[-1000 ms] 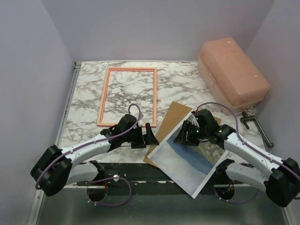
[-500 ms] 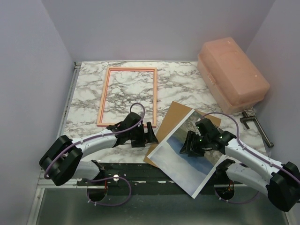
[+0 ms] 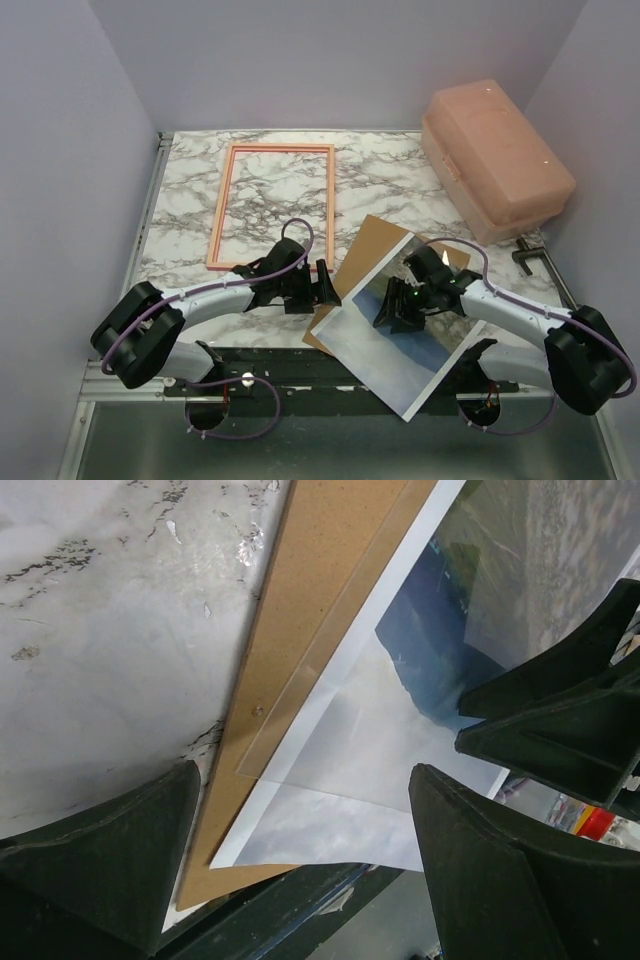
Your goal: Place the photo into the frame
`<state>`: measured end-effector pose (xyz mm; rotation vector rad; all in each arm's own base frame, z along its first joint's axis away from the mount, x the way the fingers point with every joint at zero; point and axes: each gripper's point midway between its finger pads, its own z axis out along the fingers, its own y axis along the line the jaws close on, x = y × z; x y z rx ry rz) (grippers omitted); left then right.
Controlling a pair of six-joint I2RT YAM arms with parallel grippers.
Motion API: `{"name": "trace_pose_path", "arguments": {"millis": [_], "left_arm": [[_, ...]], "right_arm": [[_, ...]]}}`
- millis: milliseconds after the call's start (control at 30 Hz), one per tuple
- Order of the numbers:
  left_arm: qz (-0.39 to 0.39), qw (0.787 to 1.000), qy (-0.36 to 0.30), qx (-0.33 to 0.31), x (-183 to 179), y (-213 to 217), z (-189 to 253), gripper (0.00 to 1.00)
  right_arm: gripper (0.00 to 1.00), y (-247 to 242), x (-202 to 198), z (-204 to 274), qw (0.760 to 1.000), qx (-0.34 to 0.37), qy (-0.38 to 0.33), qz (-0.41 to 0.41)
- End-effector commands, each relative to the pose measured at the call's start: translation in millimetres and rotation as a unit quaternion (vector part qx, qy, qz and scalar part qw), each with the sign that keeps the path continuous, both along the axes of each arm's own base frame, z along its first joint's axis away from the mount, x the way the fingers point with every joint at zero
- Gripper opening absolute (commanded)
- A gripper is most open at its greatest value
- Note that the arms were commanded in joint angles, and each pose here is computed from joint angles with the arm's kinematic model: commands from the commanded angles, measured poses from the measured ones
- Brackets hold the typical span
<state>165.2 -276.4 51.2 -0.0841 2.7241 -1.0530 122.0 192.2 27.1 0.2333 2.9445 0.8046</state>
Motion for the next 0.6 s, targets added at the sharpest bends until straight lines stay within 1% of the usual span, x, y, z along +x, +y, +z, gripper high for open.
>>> {"name": "trace_pose_path", "arguments": {"millis": [0,167,267,400,567], "left_arm": [[-0.001,1.000,-0.010,-0.009,0,-1,8,0.87],[0.000,1.000,-0.009,-0.002,-1,2,4,0.87],[0.000,1.000,-0.006,0.007,-3,5,1,0.87],[0.002,1.000,-0.008,0.023,-3,10,-1,0.87],[0.005,0.999,-0.017,0.039,-4,19,1,0.87]], "right_arm": [[0.59,-3,-1,-22,1.000,-0.023,0.004,0.014],[0.59,4,-4,-32,0.999,-0.027,0.021,0.028],[0.59,9,1,-27,0.999,-0.028,0.014,0.034],[0.59,22,10,-17,0.999,-0.011,0.000,0.037],[0.59,33,12,-16,0.999,-0.010,0.004,0.047]]}}
